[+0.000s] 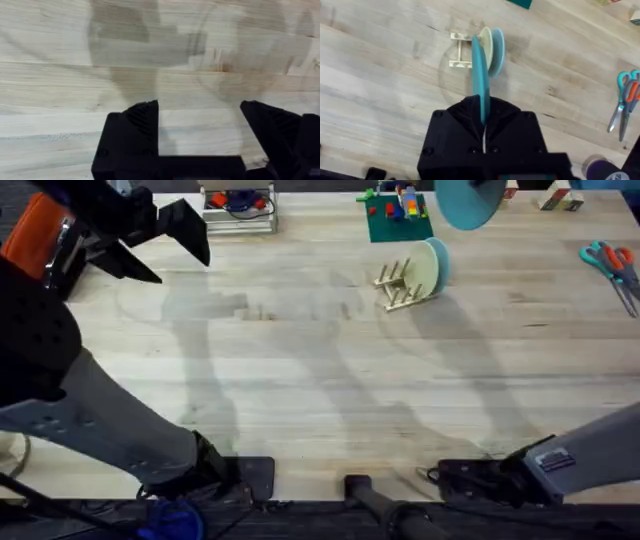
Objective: Pick up the plates from the table one by one and place each into a slot on the dish rack.
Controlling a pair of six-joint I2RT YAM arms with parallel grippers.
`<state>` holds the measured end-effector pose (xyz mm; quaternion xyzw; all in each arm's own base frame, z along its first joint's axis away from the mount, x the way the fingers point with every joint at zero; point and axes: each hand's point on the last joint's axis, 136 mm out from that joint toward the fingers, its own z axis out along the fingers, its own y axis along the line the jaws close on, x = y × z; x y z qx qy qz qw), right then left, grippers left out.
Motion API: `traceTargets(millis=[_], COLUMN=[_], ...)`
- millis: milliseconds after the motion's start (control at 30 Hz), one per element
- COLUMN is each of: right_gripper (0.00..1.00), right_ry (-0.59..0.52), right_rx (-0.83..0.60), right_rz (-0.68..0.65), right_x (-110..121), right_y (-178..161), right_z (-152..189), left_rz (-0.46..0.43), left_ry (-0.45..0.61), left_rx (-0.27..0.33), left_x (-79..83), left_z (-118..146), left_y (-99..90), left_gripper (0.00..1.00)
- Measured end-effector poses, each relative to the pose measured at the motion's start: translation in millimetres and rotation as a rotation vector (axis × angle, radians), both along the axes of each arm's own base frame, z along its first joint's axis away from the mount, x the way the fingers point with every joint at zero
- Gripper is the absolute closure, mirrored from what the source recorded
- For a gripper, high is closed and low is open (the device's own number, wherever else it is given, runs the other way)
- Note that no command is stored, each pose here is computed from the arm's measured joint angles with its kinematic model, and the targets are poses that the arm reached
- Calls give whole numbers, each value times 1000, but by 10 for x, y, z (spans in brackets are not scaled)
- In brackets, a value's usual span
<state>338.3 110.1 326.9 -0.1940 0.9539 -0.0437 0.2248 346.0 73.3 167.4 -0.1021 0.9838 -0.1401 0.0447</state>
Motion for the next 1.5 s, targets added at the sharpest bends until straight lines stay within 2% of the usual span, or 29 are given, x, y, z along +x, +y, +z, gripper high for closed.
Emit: traceTargets(millis=[933, 1500], right_gripper=[968, 968], right_ry=[234, 274], right_rx=[-84, -96], right_rz=[-13, -45], right_x=[173, 312], right_y=[104, 56], right_z=[-797, -1247], left_rz=[0, 0], left_ry=[0, 0], left_rx=[0, 0], left_x=[-1, 0], left_z=[-1, 0], left_y=[0, 0], left_gripper=[5, 6])
